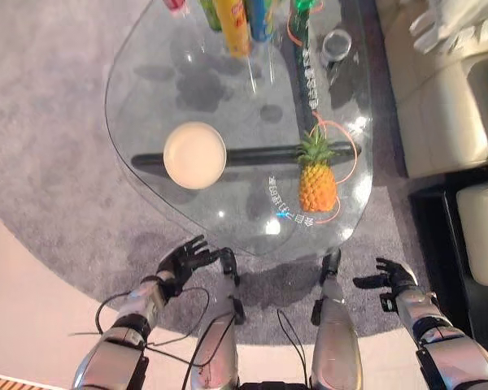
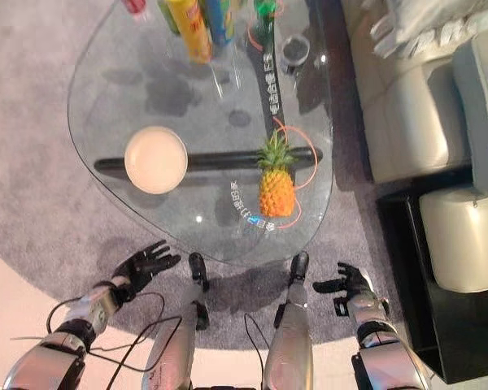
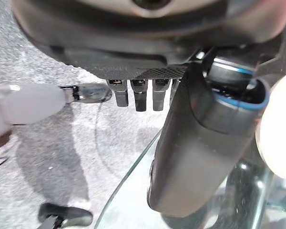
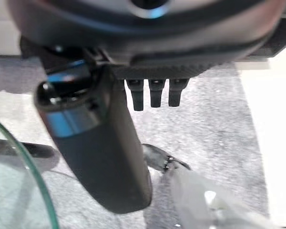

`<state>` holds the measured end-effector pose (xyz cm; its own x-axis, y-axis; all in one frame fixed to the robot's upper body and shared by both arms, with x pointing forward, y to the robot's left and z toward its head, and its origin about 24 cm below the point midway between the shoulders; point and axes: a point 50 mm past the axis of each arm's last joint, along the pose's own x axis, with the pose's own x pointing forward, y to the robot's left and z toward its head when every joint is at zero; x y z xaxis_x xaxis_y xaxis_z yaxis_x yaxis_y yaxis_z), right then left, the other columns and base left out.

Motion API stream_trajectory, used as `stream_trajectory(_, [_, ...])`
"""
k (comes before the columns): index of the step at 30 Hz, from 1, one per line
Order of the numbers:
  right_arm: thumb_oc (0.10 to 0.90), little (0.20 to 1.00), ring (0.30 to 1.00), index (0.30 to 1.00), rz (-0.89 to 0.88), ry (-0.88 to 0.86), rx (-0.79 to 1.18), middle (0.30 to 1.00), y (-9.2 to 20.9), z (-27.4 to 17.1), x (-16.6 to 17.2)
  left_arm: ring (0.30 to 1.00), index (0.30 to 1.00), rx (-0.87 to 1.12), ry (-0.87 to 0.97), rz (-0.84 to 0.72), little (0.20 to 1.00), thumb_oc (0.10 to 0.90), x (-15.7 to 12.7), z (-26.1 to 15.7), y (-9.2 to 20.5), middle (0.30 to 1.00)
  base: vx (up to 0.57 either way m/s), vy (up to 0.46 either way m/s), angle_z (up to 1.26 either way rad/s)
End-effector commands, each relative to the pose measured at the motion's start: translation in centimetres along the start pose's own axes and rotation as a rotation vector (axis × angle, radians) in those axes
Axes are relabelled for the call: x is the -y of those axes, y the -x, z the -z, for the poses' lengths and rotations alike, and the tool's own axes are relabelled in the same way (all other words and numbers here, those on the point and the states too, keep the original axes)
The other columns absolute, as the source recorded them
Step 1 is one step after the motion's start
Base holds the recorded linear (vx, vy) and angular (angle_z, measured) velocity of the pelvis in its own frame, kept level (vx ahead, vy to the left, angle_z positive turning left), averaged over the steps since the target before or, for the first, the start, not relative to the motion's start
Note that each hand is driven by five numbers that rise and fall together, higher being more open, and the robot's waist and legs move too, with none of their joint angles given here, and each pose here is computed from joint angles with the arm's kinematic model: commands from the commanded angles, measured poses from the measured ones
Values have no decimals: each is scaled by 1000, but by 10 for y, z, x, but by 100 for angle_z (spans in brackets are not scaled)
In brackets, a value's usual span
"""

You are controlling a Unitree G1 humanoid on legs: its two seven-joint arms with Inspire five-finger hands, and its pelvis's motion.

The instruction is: Pick up the fruit to the plate

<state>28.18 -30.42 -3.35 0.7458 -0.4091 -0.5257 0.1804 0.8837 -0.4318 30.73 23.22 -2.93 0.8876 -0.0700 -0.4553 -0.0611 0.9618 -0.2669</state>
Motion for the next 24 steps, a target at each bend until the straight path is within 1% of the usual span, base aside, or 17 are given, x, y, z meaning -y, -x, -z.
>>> stream_trajectory(1, [800, 900, 900, 900, 96, -28, 1, 900, 2, 10, 17, 900, 900, 28, 6, -199, 900, 800, -42, 0, 16, 900, -68, -25, 6])
stream_trajectory(6, [800, 900, 900, 900, 114, -57, 75, 900, 1, -7, 18, 900, 900, 38, -16, -213, 900, 800, -41, -5, 15, 900, -38, -16, 5])
stream_trajectory(10, [800, 900, 900, 900, 119, -79, 135, 900, 0, -21, 19, 900, 900, 33, -37, -251, 900, 800, -41, -7, 14, 900, -6, 0, -1])
stream_trajectory(17, [800, 900, 900, 900, 107, -96, 250, 900, 2, -48, 10, 900, 900, 52, -67, -300, 900, 800, -45, -17, 14, 900, -1, 1, -4])
stream_trajectory(24, [800, 900, 900, 900, 116, -114, 293, 900, 3, -57, 9, 900, 900, 66, -90, -322, 900, 800, -47, -21, 15, 900, 2, 0, -1])
